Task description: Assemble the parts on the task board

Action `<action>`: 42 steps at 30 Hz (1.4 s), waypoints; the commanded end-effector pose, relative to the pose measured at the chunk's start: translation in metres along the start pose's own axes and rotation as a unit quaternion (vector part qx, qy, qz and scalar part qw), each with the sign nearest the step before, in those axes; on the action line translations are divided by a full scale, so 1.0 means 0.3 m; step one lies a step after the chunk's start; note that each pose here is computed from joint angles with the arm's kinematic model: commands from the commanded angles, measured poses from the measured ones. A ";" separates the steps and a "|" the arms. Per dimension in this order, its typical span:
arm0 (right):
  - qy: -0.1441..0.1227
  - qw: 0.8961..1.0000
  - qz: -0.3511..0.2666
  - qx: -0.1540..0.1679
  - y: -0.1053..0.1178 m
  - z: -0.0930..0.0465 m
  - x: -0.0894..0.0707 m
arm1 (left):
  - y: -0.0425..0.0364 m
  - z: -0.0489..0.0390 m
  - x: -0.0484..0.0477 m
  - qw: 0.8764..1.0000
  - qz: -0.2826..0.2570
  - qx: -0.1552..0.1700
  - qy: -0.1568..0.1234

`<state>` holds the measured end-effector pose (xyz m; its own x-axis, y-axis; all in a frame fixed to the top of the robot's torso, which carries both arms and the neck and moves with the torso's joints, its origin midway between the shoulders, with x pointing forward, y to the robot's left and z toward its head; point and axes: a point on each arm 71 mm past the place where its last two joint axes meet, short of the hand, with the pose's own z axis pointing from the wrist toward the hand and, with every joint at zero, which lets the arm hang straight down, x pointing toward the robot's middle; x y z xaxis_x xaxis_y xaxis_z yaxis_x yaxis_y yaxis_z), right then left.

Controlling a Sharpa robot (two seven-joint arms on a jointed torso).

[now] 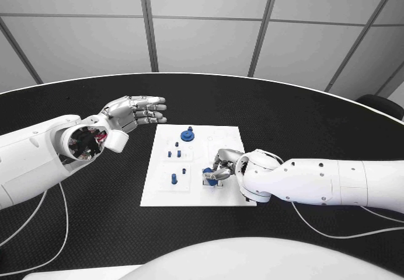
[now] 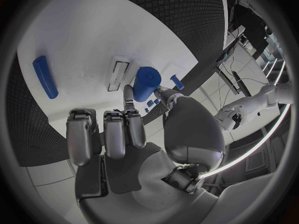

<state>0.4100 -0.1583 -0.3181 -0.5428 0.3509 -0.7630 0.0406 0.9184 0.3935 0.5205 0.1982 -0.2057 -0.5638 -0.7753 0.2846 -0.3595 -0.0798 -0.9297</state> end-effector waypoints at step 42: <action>-0.016 0.999 0.008 -0.041 -0.008 -0.087 -0.020 | 0.001 -0.008 -0.008 1.000 0.000 -0.002 -0.001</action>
<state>0.3927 -0.1653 -0.3021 -0.5135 0.3729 -0.7728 -0.0181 0.8957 0.4442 0.5199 0.2014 -0.2059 -0.5620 -0.7767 0.2845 -0.3632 -0.0773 -0.9285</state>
